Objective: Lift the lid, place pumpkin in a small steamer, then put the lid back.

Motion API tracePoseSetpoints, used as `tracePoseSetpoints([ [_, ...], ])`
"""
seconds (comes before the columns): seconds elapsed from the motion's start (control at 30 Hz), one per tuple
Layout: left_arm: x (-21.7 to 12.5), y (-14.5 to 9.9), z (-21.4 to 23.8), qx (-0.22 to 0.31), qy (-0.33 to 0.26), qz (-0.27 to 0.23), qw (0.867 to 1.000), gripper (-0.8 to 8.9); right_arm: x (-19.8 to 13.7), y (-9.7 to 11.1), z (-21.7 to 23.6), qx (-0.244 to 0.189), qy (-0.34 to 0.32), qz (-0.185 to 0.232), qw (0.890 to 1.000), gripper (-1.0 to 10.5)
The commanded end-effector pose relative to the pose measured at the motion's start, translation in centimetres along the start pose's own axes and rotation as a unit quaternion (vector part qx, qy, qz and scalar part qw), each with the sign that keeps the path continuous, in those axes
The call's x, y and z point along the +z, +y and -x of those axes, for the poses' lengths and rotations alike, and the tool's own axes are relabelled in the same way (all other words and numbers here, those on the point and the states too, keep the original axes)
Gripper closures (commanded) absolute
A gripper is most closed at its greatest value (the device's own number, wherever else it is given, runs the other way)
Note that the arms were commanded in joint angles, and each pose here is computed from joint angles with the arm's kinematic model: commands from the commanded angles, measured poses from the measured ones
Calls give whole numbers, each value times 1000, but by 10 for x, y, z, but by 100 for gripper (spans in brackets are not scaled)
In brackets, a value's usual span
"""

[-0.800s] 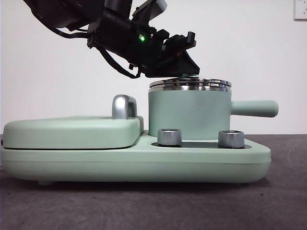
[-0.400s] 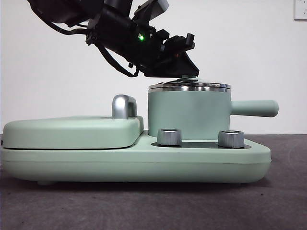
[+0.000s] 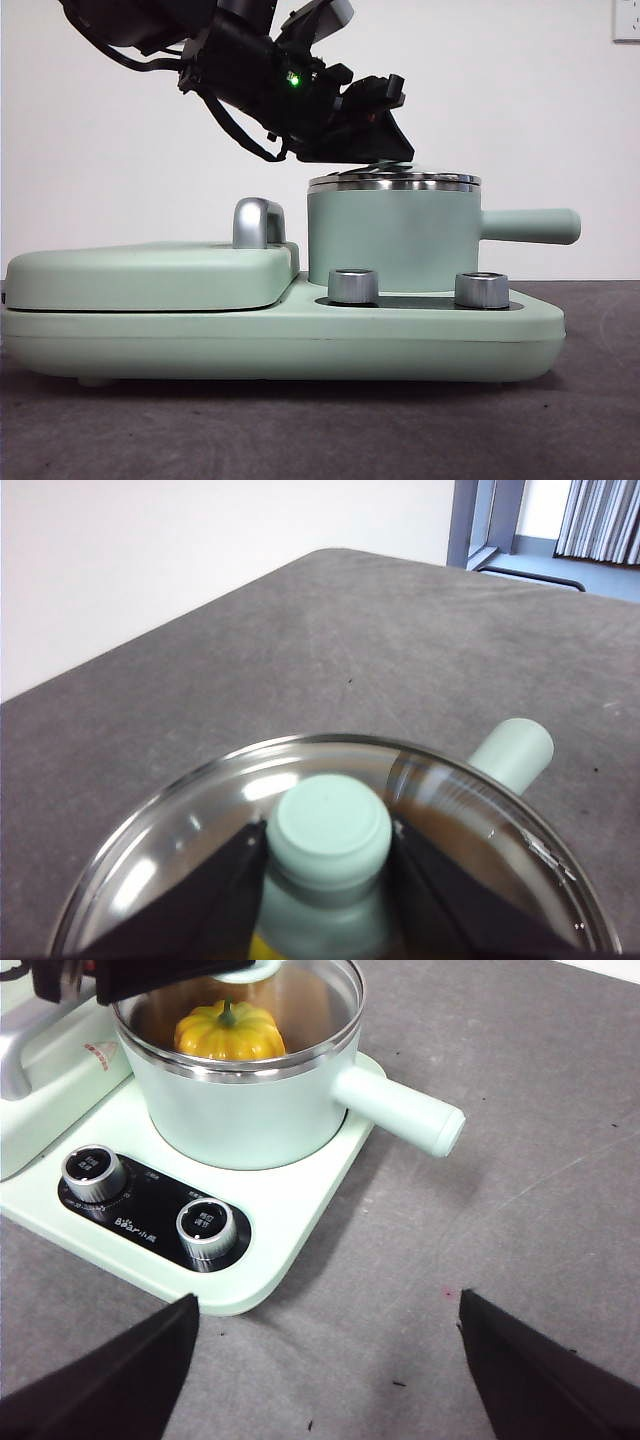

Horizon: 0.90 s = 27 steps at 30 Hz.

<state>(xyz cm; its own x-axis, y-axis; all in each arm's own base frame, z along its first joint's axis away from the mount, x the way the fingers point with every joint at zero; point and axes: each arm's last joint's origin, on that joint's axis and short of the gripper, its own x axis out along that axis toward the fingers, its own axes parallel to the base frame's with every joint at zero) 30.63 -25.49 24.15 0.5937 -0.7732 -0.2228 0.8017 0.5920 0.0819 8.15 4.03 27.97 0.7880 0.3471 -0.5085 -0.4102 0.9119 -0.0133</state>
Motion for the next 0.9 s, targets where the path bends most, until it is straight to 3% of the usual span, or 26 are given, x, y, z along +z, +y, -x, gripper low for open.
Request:
tracePoseSetpoints([
  [0.03, 4, -2, -1, -1, -7, 25, 1000, 586, 1, 1, 0, 2, -1, -4, 1000, 546],
  [0.2, 21, -1, 16, 3, -13, 60, 998, 493, 1, 1, 0, 2, 0, -3, 1000, 546],
  [0.47, 49, 6, 69, 22, 38, 120, 992, 503, 1, 1, 0, 15, -2, -4, 1000, 546],
  [0.73, 46, 19, 134, 69, 167, 198, 963, 503, 3, 4, -5, 48, 6, -3, 999, 546],
  [0.9, 29, 14, 167, 88, 191, 219, 953, 503, 10, 6, -22, 71, 25, 0, 997, 546],
])
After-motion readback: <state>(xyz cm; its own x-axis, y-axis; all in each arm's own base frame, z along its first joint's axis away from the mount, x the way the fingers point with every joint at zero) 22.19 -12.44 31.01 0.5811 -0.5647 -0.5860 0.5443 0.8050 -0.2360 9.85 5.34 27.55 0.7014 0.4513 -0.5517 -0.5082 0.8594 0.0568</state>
